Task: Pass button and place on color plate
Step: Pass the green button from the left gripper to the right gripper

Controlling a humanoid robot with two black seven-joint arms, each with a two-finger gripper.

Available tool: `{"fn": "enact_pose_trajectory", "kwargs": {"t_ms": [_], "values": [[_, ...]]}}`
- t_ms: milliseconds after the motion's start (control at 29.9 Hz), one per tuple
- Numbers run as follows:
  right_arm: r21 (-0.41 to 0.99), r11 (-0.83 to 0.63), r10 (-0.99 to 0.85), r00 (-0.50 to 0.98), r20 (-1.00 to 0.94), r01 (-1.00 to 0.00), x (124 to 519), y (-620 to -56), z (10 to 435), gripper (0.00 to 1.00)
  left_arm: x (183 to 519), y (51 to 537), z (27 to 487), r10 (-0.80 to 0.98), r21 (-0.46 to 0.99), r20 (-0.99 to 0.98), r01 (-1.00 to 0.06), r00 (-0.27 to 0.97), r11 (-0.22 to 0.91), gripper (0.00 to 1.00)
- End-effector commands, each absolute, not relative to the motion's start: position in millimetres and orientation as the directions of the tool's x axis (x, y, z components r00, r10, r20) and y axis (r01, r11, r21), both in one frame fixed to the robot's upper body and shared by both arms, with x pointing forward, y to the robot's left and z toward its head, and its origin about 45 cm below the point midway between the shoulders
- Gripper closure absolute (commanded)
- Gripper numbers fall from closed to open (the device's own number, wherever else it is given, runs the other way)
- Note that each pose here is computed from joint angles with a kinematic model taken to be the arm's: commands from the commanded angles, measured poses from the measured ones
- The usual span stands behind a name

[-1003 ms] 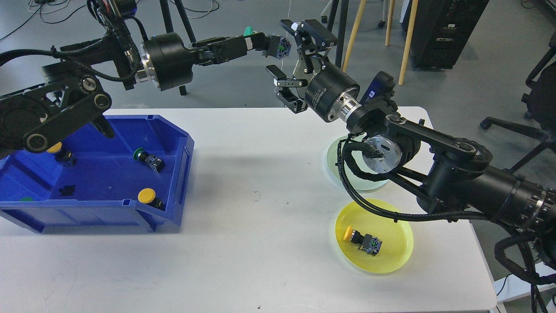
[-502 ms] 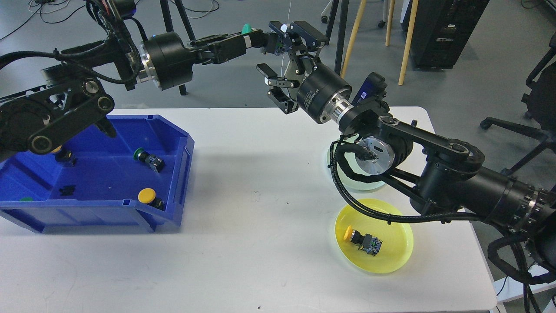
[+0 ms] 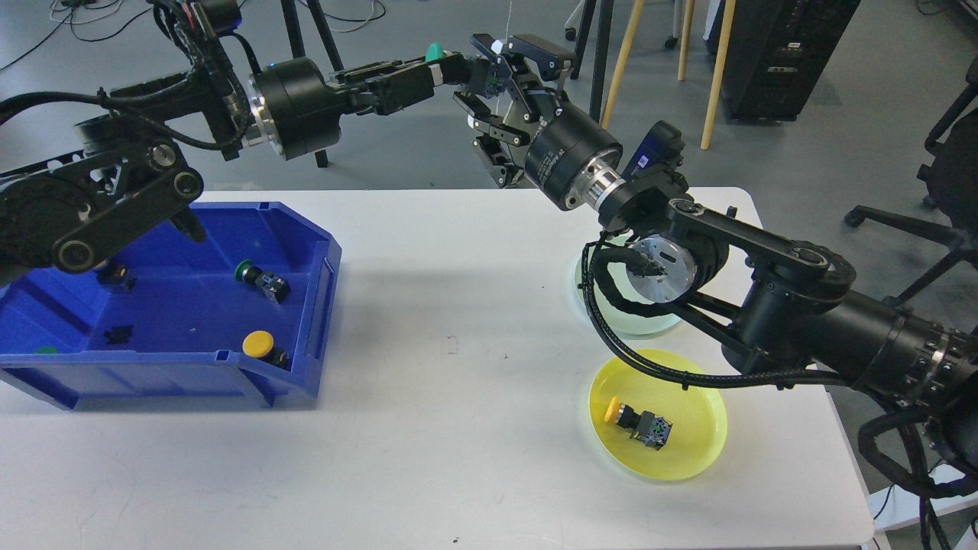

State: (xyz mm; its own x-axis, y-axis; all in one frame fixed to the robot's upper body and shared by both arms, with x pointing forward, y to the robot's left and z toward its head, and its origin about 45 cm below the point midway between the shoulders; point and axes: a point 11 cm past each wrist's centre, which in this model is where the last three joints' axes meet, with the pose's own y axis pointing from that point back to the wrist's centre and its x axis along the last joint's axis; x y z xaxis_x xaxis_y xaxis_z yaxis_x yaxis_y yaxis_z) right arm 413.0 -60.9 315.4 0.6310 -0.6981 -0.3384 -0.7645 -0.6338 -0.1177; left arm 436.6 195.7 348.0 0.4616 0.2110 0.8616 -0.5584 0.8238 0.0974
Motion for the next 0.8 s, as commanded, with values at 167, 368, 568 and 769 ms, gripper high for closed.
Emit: {"fn": "enact_pose_trajectory", "kwargs": {"t_ms": [167, 368, 568, 769], "values": [[-0.107, -0.629, -0.704, 0.622, -0.343, -0.77, 413.7, -63.9, 313.1, 0.47, 437.1, 197.5, 348.4, 0.216, 0.09, 0.866, -0.566, 0.451, 0.82, 0.71], [-0.11, -0.626, -0.704, 0.62, -0.346, -0.772, 414.4, -65.1, 314.7, 0.47, 437.9, 198.5, 348.0, 0.22, 0.08, 0.875, -0.575, 0.432, 0.814, 0.71], [-0.11, -0.626, -0.704, 0.62, -0.346, -0.772, 414.2, -65.6, 314.3, 0.58, 438.0, 198.2, 347.6, 0.224, 0.073, 0.877, -0.578, 0.426, 0.813, 0.71], [-0.111, -0.627, -0.703, 0.621, -0.347, -0.771, 414.5, -65.5, 314.7, 0.71, 437.6, 197.8, 346.8, 0.221, 0.075, 0.877, -0.576, 0.426, 0.814, 0.69]]}}
